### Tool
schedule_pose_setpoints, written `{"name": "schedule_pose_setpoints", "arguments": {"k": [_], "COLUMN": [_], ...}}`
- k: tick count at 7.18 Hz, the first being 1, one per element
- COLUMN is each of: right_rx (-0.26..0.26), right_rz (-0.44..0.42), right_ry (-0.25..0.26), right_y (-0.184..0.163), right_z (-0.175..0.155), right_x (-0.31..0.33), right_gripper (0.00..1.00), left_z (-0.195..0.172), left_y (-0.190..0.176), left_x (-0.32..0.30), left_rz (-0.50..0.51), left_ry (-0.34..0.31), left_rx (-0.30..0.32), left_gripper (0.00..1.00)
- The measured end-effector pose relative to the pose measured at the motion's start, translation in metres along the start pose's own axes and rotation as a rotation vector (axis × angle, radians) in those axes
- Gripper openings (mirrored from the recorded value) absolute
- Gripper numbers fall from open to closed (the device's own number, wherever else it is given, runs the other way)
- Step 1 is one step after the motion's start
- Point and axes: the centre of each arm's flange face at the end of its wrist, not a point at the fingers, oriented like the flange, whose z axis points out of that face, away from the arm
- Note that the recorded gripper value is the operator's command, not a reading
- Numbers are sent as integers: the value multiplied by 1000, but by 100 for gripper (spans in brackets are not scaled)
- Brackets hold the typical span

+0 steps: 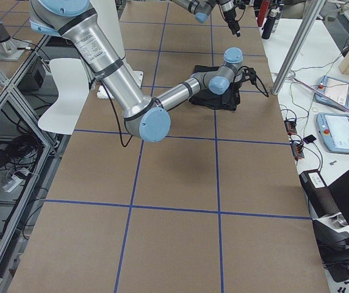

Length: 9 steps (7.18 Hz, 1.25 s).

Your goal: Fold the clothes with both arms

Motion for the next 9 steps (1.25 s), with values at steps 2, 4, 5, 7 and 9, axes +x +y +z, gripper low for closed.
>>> {"name": "schedule_pose_setpoints", "arguments": {"k": [2, 4, 5, 7, 9], "right_rx": [-29, -72, -103, -136, -165], "right_rz": [-38, -115, -140, -176, -114], "right_ry": [87, 164, 167, 167, 188], "right_y": [-3, 16, 32, 66, 103], "right_z": [-66, -129, -150, -181, -189], "right_x": [62, 162, 227, 329, 394], "right_gripper": [100, 100, 100, 100, 100], "left_z": [-39, -71, -85, -102, -108], "left_y": [-25, -44, -50, -35, -11], "left_x": [-76, -134, -163, -227, -269], "left_rz": [244, 410, 498, 613, 643], "left_ry": [-61, -124, -156, -201, -206], "left_rx": [36, 60, 63, 56, 61], "left_gripper": [100, 100, 100, 100, 100]}}
